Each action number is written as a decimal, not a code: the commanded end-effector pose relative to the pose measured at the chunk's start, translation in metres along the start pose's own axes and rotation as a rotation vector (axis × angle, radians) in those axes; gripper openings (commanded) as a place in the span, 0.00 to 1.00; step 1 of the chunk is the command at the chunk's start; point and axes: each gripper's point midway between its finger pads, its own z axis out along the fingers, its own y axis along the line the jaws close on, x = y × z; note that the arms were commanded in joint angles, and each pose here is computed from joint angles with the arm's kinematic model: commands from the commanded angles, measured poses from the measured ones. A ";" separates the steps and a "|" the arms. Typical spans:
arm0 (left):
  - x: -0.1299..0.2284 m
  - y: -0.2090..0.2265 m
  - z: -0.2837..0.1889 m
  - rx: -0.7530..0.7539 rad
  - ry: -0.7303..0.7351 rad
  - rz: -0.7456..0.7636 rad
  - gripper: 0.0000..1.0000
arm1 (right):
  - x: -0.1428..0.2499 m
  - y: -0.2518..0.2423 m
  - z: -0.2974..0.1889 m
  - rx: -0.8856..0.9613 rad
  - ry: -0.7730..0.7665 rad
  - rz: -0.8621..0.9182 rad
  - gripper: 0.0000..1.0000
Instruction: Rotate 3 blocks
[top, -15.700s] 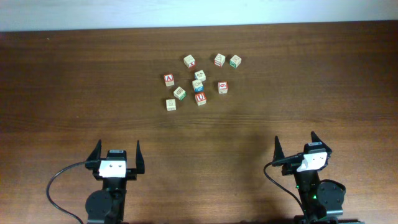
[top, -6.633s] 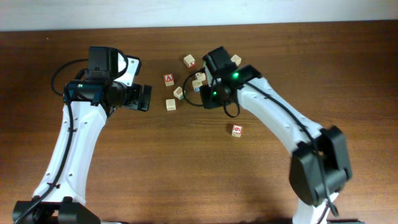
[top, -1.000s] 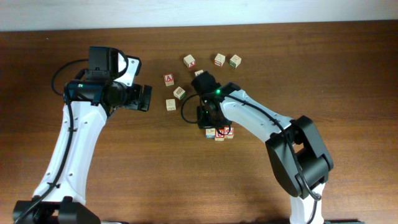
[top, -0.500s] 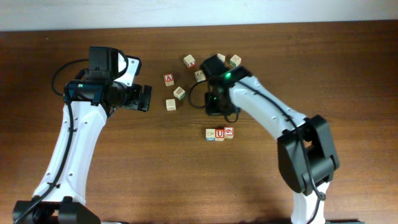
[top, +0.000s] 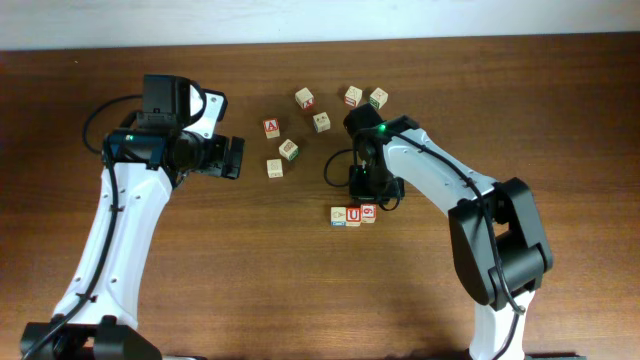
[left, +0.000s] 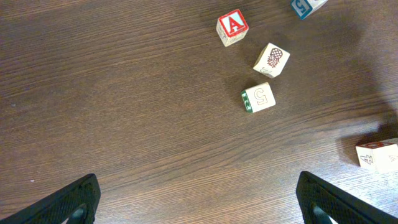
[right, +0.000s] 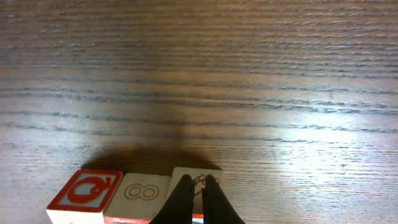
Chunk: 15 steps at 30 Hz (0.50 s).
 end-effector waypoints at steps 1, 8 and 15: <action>-0.005 -0.003 -0.002 0.011 -0.011 0.014 0.99 | 0.006 0.003 0.000 -0.015 0.021 -0.034 0.08; -0.005 -0.003 -0.002 0.011 -0.011 0.014 0.99 | 0.008 0.003 0.000 -0.017 0.029 -0.094 0.08; -0.005 -0.003 -0.002 0.011 -0.011 0.014 0.99 | 0.008 0.013 0.000 -0.069 0.029 -0.186 0.08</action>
